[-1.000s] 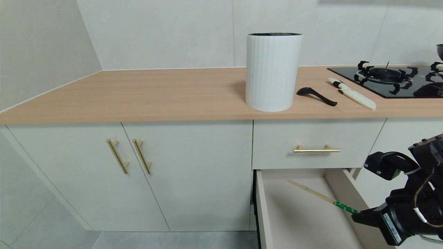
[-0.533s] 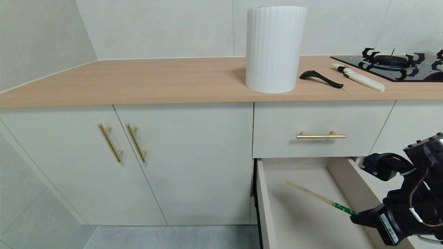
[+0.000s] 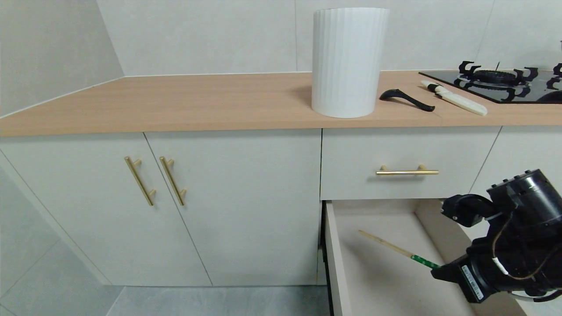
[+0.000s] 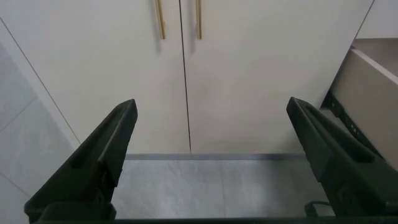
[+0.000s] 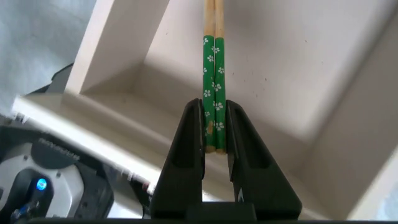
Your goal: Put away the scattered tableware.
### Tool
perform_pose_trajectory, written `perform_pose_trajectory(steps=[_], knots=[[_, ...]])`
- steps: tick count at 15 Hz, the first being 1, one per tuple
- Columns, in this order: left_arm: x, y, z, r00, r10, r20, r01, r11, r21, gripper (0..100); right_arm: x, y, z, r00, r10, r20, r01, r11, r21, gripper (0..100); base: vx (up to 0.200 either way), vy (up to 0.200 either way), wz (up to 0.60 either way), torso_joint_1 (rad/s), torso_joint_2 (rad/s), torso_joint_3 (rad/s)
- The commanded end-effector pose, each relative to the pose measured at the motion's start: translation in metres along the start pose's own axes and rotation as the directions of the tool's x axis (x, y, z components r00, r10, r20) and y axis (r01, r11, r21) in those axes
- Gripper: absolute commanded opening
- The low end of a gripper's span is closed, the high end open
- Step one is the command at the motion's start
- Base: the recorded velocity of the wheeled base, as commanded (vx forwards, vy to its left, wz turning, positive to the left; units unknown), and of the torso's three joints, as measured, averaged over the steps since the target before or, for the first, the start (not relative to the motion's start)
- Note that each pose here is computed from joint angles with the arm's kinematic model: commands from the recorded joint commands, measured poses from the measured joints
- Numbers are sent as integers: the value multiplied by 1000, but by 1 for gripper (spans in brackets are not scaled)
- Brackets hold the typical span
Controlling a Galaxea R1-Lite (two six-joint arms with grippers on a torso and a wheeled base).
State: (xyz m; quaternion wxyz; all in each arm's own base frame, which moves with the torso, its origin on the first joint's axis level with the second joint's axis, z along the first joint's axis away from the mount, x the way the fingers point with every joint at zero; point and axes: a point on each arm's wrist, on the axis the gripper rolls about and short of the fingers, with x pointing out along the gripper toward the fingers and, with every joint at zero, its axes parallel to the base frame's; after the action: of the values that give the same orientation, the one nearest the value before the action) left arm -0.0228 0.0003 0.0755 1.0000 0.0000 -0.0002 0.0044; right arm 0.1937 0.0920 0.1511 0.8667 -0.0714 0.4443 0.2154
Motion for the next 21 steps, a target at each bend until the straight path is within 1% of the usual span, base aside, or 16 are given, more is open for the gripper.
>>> perform_pose_trajectory(steps=[1,2,3,4,5,7,8,9,10,11,15,19,21], knots=[[0,0,0,1000,0,0,0,1000,0,100,41,-2,4,997,-3,-76,4,1000,9,0,0,0,0,0,0,0],[0,0,0,1000,0,0,0,1000,0,100,59,-4,7,997,-20,-73,21,1000,17,0,0,0,0,0,0,0],[0,0,0,1000,0,0,0,1000,0,100,76,-4,11,997,-51,-63,55,997,54,0,0,0,0,0,0,0],[0,0,0,1000,0,0,0,1000,0,100,88,-1,12,996,-67,-57,72,994,81,0,0,0,0,0,0,0],[0,0,0,1000,0,0,0,1000,0,100,111,4,14,994,-103,-41,107,985,133,0,0,0,0,0,0,0],[0,0,0,1000,0,0,0,1000,0,100,145,15,12,988,-155,-5,154,974,166,0,0,0,0,0,0,0],[0,0,0,1000,0,0,0,1000,0,100,153,17,12,985,-170,9,166,970,176,0,0,0,0,0,0,0],[0,0,0,1000,0,0,0,1000,0,100,169,18,13,975,-215,63,198,956,216,0,0,0,0,0,0,0],[0,0,0,1000,0,0,0,1000,0,100,175,18,14,970,-224,92,198,952,234,0,0,0,0,0,0,0],[0,0,0,1000,0,0,0,1000,0,100,182,17,13,969,-226,100,197,951,239,0,0,0,0,0,0,0],[0,0,0,1000,0,0,0,1000,0,100,195,18,10,971,-228,79,200,944,263,0,0,0,0,0,0,0],[0,0,0,1000,0,0,0,1000,0,100,219,16,-6,972,-236,2,228,942,245,0,0,0,0,0,0,0],[0,0,0,1000,0,0,0,1000,0,100,224,16,-10,969,-245,-13,241,940,241,0,0,0,0,0,0,0]])
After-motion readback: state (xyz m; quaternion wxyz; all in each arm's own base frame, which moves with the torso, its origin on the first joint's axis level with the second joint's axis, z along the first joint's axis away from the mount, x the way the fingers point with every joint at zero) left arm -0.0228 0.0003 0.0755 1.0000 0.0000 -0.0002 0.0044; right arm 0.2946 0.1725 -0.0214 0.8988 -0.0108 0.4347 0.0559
